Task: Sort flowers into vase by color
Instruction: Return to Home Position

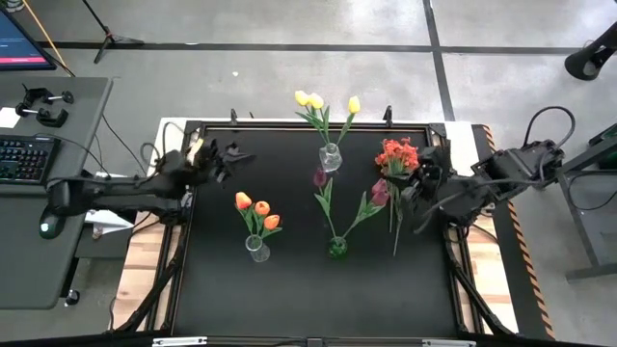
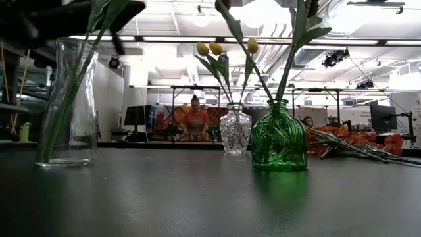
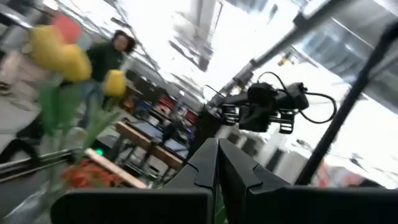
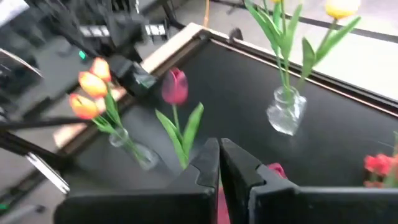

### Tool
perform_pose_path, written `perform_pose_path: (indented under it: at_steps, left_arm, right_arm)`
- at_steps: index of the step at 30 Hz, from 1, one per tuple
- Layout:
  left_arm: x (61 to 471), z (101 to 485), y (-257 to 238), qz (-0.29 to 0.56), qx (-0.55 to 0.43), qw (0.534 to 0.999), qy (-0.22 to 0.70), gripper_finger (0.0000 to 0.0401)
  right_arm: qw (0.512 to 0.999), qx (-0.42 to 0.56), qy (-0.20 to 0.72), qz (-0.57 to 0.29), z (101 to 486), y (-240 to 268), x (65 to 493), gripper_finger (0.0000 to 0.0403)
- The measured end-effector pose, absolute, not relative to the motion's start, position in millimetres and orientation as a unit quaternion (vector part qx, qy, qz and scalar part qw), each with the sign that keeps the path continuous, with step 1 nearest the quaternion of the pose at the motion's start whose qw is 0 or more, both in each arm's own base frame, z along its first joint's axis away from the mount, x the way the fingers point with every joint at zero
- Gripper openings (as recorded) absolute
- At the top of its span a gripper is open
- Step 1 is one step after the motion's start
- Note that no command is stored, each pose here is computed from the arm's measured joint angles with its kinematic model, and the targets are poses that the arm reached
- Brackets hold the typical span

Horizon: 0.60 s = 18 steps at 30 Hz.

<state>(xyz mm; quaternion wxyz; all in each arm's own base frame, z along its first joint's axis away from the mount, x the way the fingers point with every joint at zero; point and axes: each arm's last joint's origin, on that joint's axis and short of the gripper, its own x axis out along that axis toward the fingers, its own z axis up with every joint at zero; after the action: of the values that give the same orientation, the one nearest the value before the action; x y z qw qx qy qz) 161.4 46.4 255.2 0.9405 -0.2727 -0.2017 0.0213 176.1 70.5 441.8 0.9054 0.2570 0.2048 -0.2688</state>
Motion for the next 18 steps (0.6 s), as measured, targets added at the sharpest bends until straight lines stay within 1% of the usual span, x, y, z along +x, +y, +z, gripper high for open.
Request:
perform_pose_path:
  at_steps: [4, 8, 10, 14, 16, 18]
  left_arm:
    - [137.9, 232.1, 36.4, 0.054, -0.287, 0.931, -0.221, 0.0]
    - [126.4, 207.6, 31.9, 0.085, -0.3, 0.929, -0.2, 0.0]
    - [122.9, 197.1, 31.0, 0.092, -0.299, 0.931, -0.186, 0.0]
    - [122.7, 183.3, 30.9, 0.117, -0.305, 0.938, -0.118, 0.0]
    - [123.1, 178.4, 30.7, 0.12, -0.305, 0.94, -0.092, 0.0]
    - [123.2, 177.0, 30.6, 0.12, -0.31, 0.939, -0.085, 0.0]
  right_arm:
    - [0.91, 0.26, 0.183, -0.266, 439.3, 61.0, 173.5, 0.0002]
    - [0.907, 0.263, 0.184, -0.272, 435.6, 51.6, 165.7, 0.0001]
    - [0.904, 0.276, 0.186, -0.27, 433.3, 49.2, 161.4, 0.0]
    - [0.896, 0.296, 0.197, -0.266, 427.5, 45.9, 149.8, 0.0]
    - [0.892, 0.301, 0.217, -0.26, 422.1, 44.9, 141.9, 0.0]
    - [0.884, 0.306, 0.237, -0.26, 412.7, 43.6, 131.6, 0.0]
